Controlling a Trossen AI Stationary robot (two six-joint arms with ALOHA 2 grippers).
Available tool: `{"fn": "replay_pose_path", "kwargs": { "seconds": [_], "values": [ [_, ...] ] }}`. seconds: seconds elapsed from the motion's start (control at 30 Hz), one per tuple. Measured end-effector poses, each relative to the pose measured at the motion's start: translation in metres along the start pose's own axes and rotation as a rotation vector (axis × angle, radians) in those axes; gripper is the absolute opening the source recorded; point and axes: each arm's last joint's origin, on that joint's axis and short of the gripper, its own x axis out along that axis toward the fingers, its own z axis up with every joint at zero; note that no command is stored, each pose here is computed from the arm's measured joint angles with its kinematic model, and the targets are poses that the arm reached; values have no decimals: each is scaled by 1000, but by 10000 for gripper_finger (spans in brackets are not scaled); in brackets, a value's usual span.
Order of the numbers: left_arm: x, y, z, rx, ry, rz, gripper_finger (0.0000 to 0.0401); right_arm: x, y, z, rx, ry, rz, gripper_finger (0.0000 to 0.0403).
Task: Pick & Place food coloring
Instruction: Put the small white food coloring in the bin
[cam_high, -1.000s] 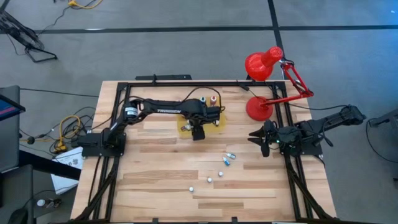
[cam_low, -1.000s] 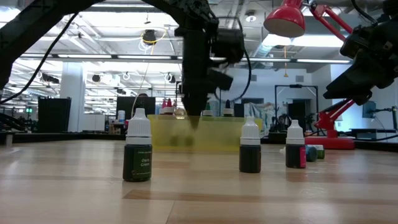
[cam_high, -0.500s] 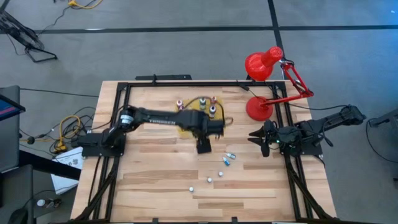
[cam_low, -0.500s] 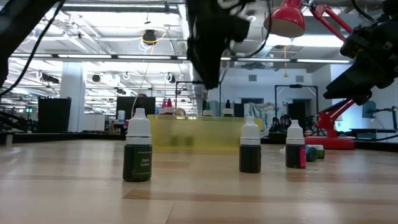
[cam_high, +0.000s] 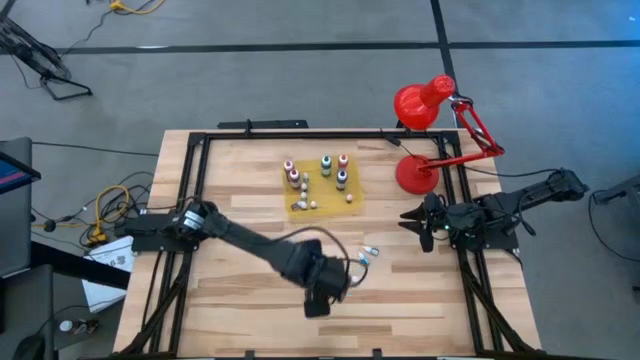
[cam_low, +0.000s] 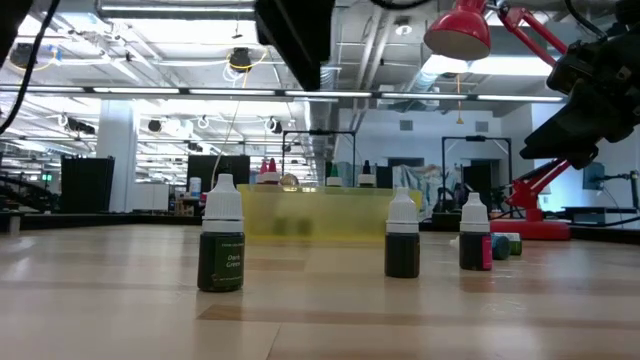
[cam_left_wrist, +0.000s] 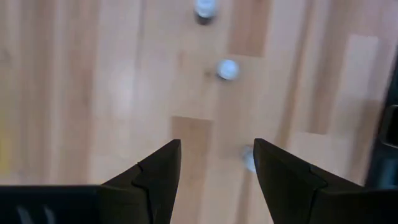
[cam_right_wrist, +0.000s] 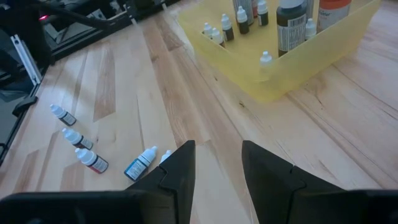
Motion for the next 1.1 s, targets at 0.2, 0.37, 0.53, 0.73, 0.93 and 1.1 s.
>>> {"fn": "replay_pose_path", "kwargs": {
  "seconds": [0.2, 0.37, 0.53, 0.73, 0.93, 1.1],
  "values": [
    [10, -31, -15, 59, 9, -9, 195, 0, 0, 0, 0, 0, 0, 122],
    [31, -49, -27, 194, 50, 32, 195, 0, 0, 0, 1, -3, 2, 122],
    [52, -53, -34, 245, 125, 83, 194, 0, 0, 0, 0, -1, 1, 122],
    [83, -56, -39, 285, 228, 63, 194, 0, 0, 0, 0, 0, 0, 122],
    [95, -56, -42, 315, 255, 92, 194, 0, 0, 0, 0, 0, 0, 122],
    [96, -56, -41, 328, 239, 96, 194, 0, 0, 0, 0, 1, 0, 122]
  ]
}}
